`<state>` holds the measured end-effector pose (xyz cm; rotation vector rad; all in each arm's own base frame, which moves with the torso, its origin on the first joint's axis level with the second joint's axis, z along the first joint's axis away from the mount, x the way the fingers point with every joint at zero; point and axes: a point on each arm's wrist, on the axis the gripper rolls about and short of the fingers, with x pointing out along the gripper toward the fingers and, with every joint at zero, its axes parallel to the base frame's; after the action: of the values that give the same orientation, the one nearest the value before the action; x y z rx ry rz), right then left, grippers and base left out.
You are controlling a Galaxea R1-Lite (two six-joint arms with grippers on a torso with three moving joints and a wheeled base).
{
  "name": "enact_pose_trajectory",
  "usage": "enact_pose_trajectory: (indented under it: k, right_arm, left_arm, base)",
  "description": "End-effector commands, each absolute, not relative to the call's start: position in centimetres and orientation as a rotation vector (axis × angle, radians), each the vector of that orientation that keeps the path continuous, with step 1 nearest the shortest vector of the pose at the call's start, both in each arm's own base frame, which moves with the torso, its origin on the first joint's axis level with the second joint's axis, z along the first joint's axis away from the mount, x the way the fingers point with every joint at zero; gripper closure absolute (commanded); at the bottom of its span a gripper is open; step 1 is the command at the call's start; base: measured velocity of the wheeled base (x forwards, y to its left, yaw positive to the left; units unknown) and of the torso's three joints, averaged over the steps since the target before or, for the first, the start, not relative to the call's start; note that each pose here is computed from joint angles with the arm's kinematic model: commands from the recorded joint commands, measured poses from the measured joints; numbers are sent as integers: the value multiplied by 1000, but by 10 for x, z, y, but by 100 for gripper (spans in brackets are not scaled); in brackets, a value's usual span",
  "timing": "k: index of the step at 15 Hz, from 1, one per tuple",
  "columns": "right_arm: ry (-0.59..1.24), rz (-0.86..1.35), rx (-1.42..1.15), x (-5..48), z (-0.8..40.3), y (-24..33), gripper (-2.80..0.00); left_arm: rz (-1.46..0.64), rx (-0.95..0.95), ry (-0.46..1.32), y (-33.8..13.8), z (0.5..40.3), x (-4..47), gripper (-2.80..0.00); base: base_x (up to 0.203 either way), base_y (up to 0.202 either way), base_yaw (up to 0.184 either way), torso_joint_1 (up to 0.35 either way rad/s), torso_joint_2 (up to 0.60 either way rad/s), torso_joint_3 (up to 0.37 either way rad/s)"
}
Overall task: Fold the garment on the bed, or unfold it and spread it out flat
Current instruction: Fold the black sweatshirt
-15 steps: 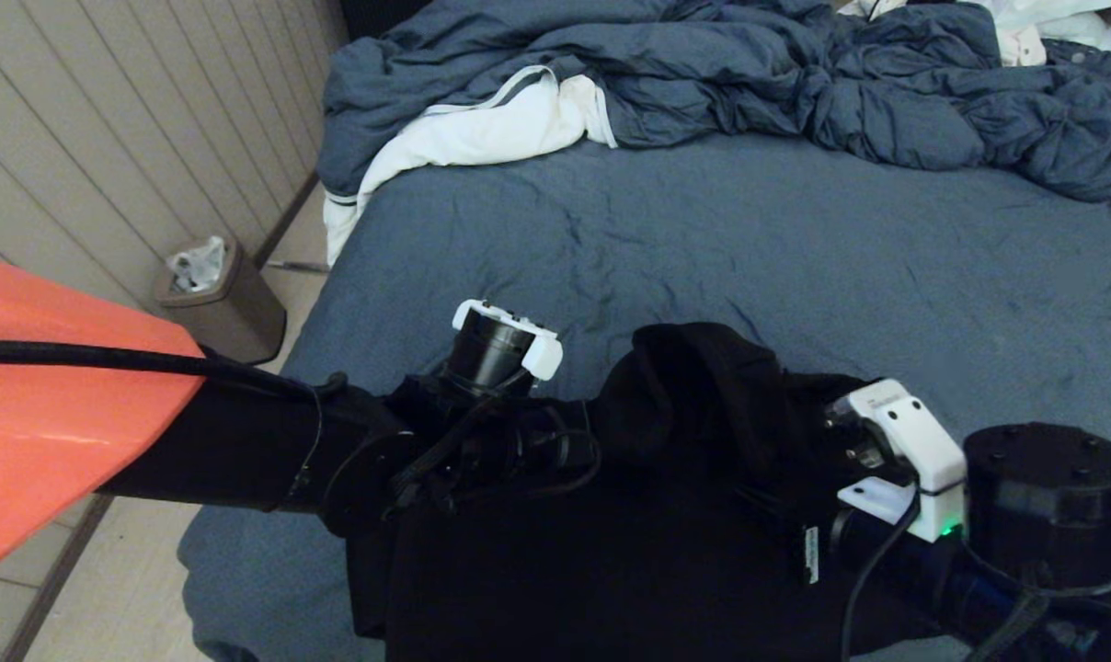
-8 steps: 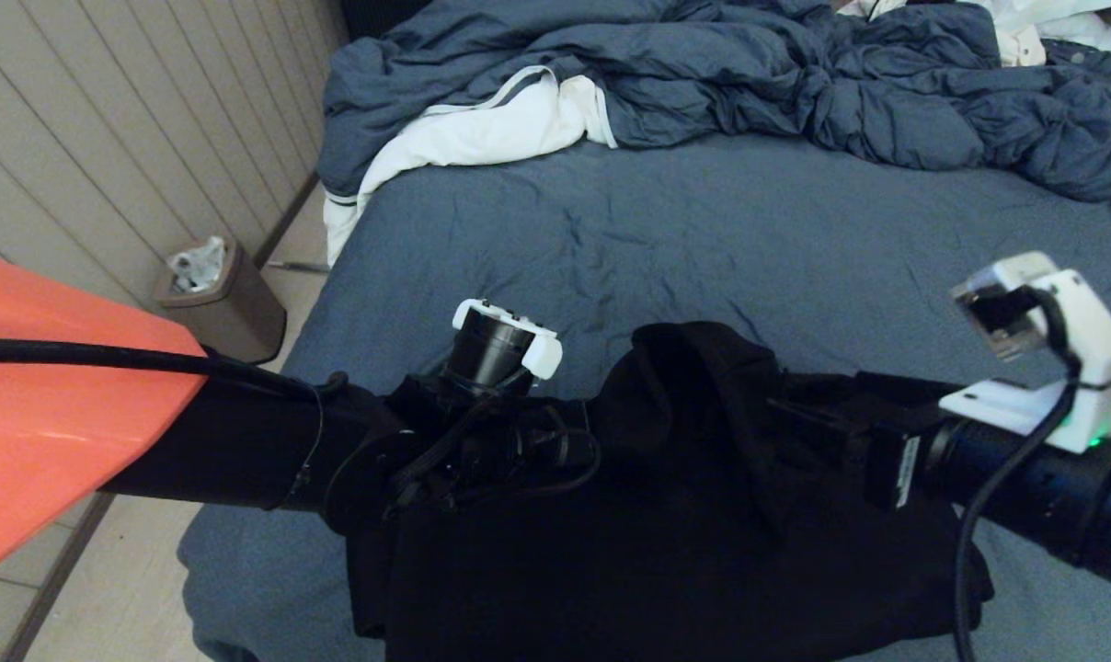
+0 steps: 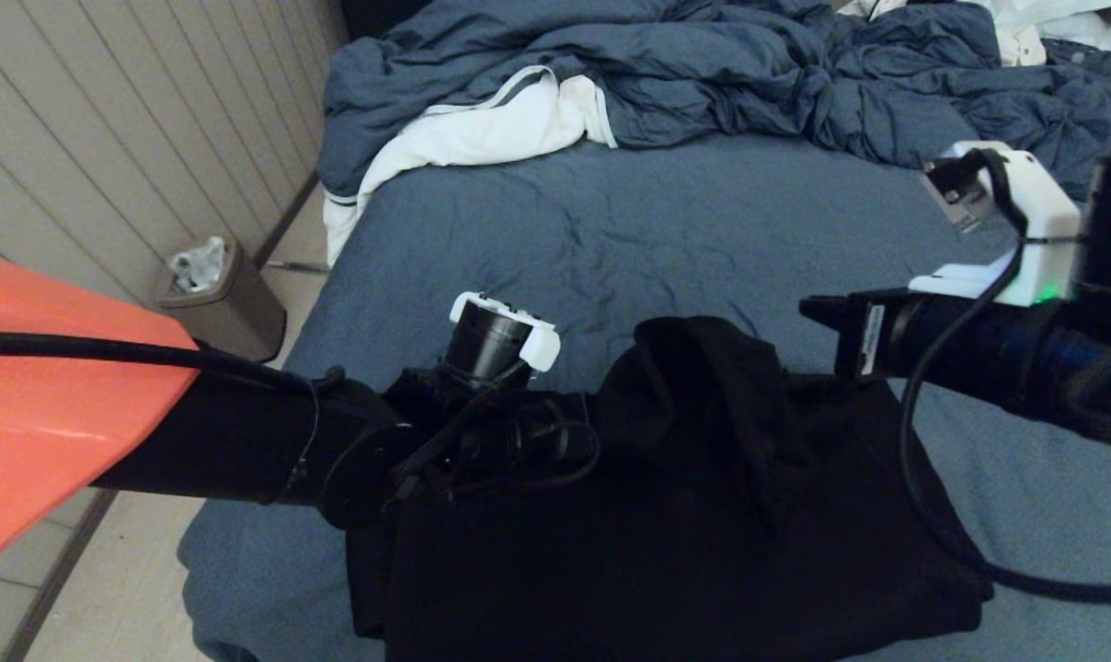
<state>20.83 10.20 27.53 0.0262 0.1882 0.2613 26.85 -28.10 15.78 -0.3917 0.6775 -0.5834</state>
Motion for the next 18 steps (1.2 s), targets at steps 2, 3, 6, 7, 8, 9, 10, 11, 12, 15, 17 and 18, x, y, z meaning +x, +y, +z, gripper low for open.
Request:
enact_pose_trajectory:
  k: [2,3,6,7,8,9,10,11,12,15,17,18]
  right_arm:
    - [246,237,35,246,273,116,0]
    - [263,228,37,258,271,120,0]
    - [302,218,30,283,260,130,0]
    - [313,215,26,290,256,133,0]
    - [324,213,21,297,252,136,0]
    - [341,212,14,302,246,139,0]
    - [357,213,7,306,240,142,0]
    - [371,221,1,307,235,145,0]
    - [383,241,-3,302,233,150,0]
    - [433,324,-26,275,219,169,0]
    - [442,379,-17,249,219,175,0]
    - [453,391,-20,238,217,173,0]
  left_arm:
    - [-583,-401,668,-280,162,269,0]
    - [-584,-405,664,-279,164,268,0]
    - [-589,-411,651,-277,170,267,0]
    - [-590,-413,649,-277,171,266,0]
    - [-591,-412,650,-277,171,266,0]
    - [-591,-413,649,-277,172,266,0]
    - [-590,-413,649,-276,172,266,0]
    - [-592,-413,648,-276,172,265,0]
    - [-591,-413,648,-276,172,266,0]
    - [-588,-427,627,-272,180,266,0]
    - [-575,-442,602,-265,188,271,0]
    - [-564,-447,593,-260,190,275,0]
  base:
    - [0,0,0,0,0,0]
    - [0,0,0,0,0,0]
    - [0,0,0,0,0,0]
    - [0,0,0,0,0,0]
    - [0,0,0,0,0,0]
    - [0,0,0,0,0,0]
    - [0,0,0,0,0,0]
    - [0,0,0,0,0,0]
    - [0,0,0,0,0,0]
    - [0,0,0,0,0,0]
    - [0,0,0,0,0,0]
    - [0,0,0,0,0,0]
